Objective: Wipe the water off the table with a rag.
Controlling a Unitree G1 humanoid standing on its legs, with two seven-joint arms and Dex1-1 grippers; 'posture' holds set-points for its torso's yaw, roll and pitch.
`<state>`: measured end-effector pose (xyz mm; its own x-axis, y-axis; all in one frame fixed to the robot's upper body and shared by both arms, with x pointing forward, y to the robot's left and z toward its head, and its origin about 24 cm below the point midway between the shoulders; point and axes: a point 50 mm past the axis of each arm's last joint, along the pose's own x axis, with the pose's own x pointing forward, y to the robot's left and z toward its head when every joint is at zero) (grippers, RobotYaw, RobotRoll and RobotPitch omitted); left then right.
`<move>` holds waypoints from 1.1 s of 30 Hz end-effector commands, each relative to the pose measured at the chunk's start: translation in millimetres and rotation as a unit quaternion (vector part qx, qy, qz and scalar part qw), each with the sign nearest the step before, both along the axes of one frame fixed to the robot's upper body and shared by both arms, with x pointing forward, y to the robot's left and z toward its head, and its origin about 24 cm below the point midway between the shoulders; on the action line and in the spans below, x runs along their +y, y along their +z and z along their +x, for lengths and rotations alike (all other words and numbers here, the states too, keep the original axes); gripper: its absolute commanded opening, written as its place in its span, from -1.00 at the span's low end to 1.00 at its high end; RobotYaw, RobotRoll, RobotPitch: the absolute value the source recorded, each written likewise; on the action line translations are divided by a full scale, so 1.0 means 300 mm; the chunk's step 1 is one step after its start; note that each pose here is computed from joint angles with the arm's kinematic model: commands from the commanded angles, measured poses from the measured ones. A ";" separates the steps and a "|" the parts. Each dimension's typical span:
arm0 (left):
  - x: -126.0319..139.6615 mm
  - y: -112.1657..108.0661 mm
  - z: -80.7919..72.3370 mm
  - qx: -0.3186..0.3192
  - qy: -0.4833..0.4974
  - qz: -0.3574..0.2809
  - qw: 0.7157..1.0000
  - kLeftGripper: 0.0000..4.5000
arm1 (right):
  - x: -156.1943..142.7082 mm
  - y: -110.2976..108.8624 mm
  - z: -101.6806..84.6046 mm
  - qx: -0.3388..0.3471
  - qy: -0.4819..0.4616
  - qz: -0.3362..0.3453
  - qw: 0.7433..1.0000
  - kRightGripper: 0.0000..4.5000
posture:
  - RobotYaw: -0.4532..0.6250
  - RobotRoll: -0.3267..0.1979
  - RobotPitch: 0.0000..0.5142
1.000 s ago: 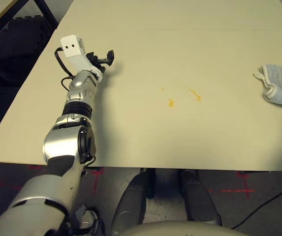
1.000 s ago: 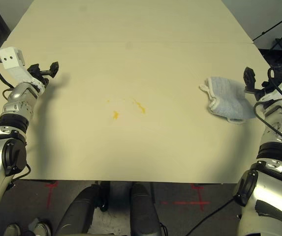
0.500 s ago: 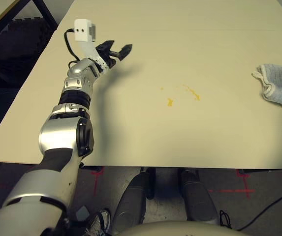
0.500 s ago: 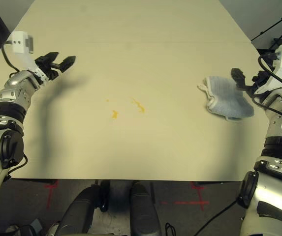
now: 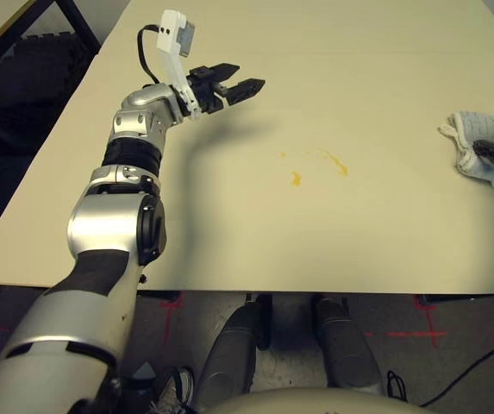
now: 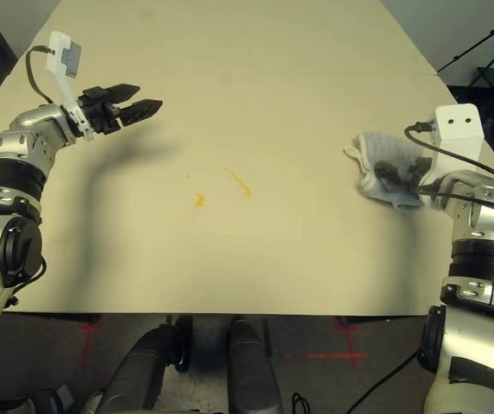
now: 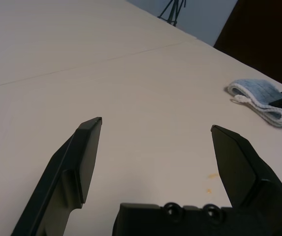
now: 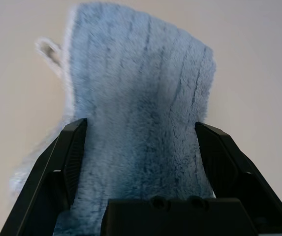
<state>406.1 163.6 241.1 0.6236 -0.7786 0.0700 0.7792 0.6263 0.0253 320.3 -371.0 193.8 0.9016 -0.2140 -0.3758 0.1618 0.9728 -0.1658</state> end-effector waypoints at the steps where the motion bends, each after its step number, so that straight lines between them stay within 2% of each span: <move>1: 0.002 -0.029 -0.006 0.012 -0.003 -0.001 1.000 1.00 | -0.006 -0.033 0.009 0.026 -0.002 0.001 1.000 0.99 | -0.39 0.25 -0.08; 3: 0.002 -0.033 -0.008 0.013 -0.003 -0.001 1.000 1.00 | 0.000 -0.039 0.021 0.033 -0.002 0.008 0.999 0.99 | -0.39 0.25 -0.07; 6: -0.001 -0.036 -0.012 0.015 -0.004 0.000 1.000 1.00 | 0.015 -0.046 0.036 0.039 -0.002 0.025 0.999 0.76 | -0.38 0.25 -0.06; 16: -0.014 -0.041 -0.019 0.020 -0.006 -0.001 1.000 1.00 | 0.050 -0.010 0.054 0.030 -0.008 0.030 0.999 -0.65 | -0.37 0.25 -0.06; 19: -0.021 -0.050 -0.021 0.018 -0.008 0.007 1.000 1.00 | 0.049 0.011 0.054 0.009 -0.010 0.029 0.999 -0.94 | -0.38 0.25 -0.07; 22: -0.028 -0.072 -0.026 0.016 -0.013 0.024 0.999 1.00 | 0.079 0.065 0.054 -0.028 0.020 0.028 0.999 -0.95 | -0.39 0.25 -0.06; 26: -0.031 -0.074 -0.027 0.018 -0.010 0.017 1.000 1.00 | 0.155 0.113 0.027 -0.034 0.085 0.026 0.995 -0.95 | -0.39 0.25 -0.06; 30: -0.031 -0.072 -0.028 0.017 -0.009 0.014 1.000 1.00 | 0.249 0.146 -0.023 -0.017 0.158 0.026 0.987 -0.95 | -0.40 0.25 -0.06; 33: -0.014 -0.053 -0.020 0.012 0.009 0.001 1.000 1.00 | 0.357 0.159 -0.046 0.011 0.238 0.029 0.971 -0.95 | -0.42 0.25 -0.04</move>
<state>399.3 154.2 224.2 0.6220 -0.7821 0.0384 0.7821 0.6229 0.0195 311.5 -280.9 241.9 0.9199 0.1667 -0.3550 -0.2177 0.9699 -0.1089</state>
